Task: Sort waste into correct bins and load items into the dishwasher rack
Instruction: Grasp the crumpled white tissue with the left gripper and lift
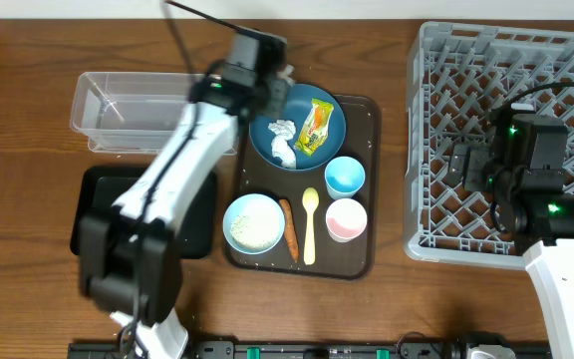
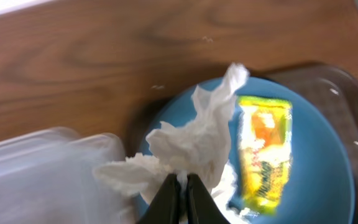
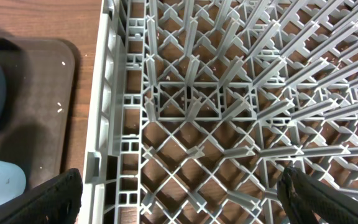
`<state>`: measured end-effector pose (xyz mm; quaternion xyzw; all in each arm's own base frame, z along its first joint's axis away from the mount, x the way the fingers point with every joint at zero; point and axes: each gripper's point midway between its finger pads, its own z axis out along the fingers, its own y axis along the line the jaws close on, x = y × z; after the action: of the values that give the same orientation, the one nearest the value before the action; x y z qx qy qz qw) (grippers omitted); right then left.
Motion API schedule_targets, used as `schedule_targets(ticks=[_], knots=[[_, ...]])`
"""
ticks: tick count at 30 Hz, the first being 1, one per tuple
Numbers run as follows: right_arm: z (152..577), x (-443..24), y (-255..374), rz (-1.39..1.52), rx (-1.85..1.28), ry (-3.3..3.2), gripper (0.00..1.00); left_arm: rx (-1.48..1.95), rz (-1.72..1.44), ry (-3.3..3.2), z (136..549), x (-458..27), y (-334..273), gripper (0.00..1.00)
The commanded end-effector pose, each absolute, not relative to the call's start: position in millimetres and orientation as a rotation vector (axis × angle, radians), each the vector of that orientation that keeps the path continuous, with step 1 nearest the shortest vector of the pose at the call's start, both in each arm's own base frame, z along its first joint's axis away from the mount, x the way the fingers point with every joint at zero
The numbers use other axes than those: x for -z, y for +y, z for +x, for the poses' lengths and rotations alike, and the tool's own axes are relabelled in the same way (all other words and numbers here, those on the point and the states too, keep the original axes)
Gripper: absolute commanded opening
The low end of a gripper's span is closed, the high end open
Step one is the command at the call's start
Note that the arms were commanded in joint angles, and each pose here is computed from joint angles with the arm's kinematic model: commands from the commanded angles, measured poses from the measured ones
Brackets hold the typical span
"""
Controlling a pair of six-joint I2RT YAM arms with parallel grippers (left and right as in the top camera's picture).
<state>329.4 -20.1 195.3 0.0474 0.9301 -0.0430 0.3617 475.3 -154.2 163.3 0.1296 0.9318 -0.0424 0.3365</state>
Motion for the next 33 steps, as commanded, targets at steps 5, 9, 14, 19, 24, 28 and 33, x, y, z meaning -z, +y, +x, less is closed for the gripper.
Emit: schedule_targets(ticks=[5,9,14,19,24,28,33], knots=[[331,-206,-17,0.096,0.12,2.371,0.99,-0.1,0.118,2.536,472,-156,-65,0.06],[331,-206,-17,0.096,0.12,2.371,0.99,-0.107,-0.012,2.581,468,-144,-40,0.07],[331,-205,-17,0.096,0.12,2.375,0.99,-0.058,-0.005,2.596,466,-142,-43,0.48],[330,-205,-17,0.095,0.121,2.377,0.99,0.123,0.078,2.608,461,-142,-78,0.5],[330,-204,-17,0.096,0.121,2.378,0.99,0.263,0.223,2.607,452,-142,-122,0.51],[330,-204,-17,0.096,0.121,2.378,0.99,0.264,0.354,2.615,445,-132,-148,0.51],[330,-204,-17,0.096,0.121,2.379,0.99,0.271,0.445,2.668,438,-101,-174,0.51]])
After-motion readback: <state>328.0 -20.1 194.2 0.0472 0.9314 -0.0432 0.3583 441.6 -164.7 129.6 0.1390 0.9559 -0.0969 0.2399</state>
